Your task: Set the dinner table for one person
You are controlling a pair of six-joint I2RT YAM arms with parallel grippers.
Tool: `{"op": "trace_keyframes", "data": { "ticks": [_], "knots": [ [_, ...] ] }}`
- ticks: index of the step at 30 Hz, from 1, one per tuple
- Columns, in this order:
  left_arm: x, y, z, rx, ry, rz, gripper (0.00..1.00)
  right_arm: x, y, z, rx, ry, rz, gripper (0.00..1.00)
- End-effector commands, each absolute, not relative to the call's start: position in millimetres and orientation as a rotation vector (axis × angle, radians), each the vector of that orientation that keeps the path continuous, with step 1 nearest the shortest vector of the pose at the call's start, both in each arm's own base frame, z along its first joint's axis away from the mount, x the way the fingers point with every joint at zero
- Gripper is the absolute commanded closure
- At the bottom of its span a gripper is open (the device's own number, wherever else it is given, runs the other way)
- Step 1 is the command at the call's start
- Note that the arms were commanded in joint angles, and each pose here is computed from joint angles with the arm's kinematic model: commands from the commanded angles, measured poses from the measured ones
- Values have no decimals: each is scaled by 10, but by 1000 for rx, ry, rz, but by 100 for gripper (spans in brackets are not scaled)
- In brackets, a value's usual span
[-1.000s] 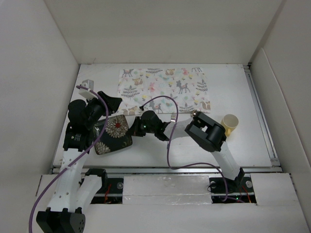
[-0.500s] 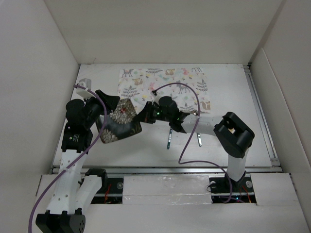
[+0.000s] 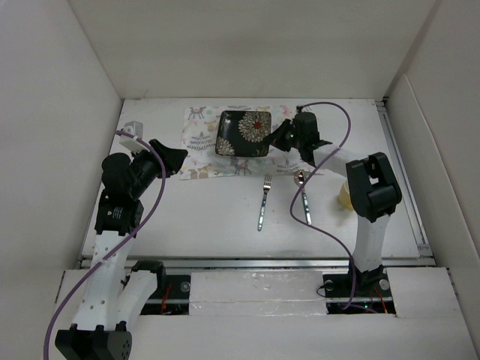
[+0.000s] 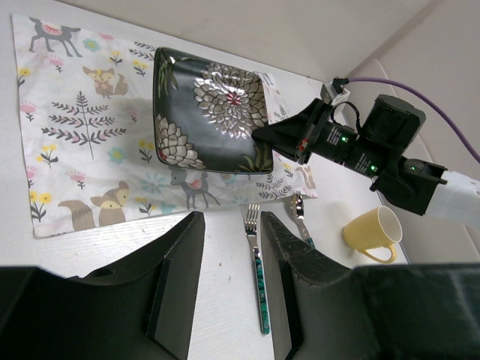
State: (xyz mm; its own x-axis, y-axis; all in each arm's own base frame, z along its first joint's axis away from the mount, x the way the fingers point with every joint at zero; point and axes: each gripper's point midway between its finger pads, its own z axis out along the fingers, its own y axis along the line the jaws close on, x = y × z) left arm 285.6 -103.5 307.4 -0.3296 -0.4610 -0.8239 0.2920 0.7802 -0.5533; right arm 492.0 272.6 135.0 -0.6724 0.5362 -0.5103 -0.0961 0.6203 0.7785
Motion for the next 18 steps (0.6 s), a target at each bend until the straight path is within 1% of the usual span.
{"op": "trace_keyframes", "data": {
  "ticks": [1,5,11,18],
  "knots": [
    [2860,-1074,3211,-91,1693,-782,67,5072,2890,2073,185,1921,1170,100],
    [2857,-1080,3179,-89,1701,-785,66,5237,2688,1951,211,1938,1125,100],
    [2854,-1090,3161,-86,1706,-790,67,5403,2604,1693,165,2019,1095,100],
    [2875,-1079,3154,-92,1708,-782,66,5535,2518,1624,179,2044,1109,100]
  ]
}}
